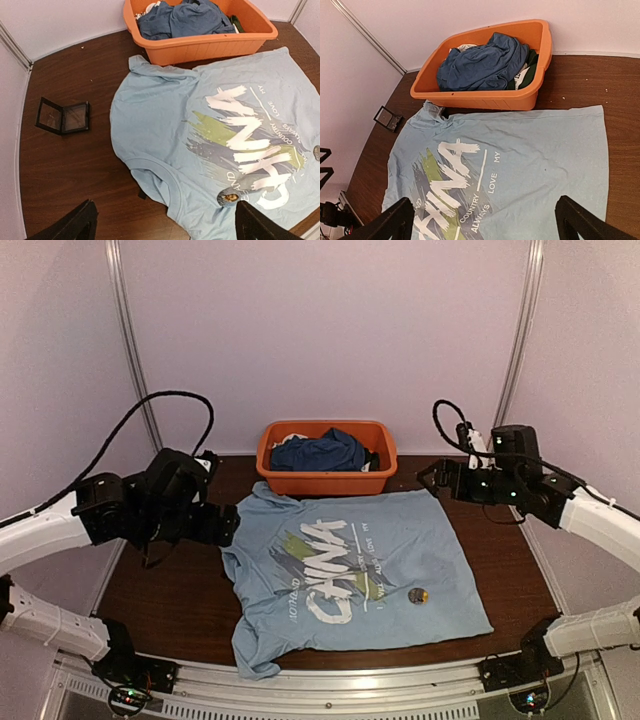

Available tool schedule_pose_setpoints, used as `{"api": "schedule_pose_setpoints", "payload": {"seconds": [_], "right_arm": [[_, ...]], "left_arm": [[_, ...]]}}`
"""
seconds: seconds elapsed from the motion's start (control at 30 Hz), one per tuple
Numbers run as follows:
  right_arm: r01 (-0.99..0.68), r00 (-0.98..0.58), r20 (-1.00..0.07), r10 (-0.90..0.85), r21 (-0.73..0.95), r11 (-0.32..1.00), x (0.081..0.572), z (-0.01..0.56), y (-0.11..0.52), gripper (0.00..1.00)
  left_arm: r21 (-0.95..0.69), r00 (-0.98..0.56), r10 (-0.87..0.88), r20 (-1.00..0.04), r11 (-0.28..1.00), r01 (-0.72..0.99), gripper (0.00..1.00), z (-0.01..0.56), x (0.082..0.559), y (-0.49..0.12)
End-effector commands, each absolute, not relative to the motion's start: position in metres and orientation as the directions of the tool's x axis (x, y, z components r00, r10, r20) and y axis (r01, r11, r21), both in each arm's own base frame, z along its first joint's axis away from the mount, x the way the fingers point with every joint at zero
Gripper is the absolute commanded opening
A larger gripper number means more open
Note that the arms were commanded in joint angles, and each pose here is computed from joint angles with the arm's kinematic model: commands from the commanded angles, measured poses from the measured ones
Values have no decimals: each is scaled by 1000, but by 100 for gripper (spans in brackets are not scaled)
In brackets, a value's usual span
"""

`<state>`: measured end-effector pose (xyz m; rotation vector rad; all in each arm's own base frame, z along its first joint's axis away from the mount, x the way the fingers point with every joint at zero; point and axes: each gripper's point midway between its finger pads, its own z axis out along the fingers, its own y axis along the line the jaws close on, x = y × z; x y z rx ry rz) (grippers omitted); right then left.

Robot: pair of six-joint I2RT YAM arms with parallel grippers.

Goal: Pin the brooch onto the clothing
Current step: Reset both arms

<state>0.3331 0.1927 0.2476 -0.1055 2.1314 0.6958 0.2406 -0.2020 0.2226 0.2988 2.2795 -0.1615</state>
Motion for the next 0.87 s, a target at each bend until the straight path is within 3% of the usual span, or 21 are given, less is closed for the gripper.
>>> {"api": "schedule_pose_setpoints", "payload": {"seconds": [0.0, 0.17, 0.37, 0.6, 0.83], "right_arm": [[-303, -601, -795, 79, 319, 898, 290, 246, 157, 100], [-376, -470, -878, 88, 289, 880, 242, 299, 133, 100], [-352, -317, -943, 103, 218, 910, 204, 350, 96, 100], [-335, -230, -972, 54, 131, 933, 201, 379, 83, 100], [-277, -131, -986, 106, 139, 951, 205, 394, 71, 100]], "left_arm": [[45, -557, 188, -809, 964, 260, 98, 246, 257, -195], [-12, -510, 139, -849, 959, 282, 98, 267, 251, -192], [-30, -439, 106, -892, 956, 292, 98, 304, 235, -166], [-20, -365, 60, -929, 977, 211, 98, 326, 220, -120], [66, -325, 129, -937, 978, 198, 98, 328, 228, -121]]}}
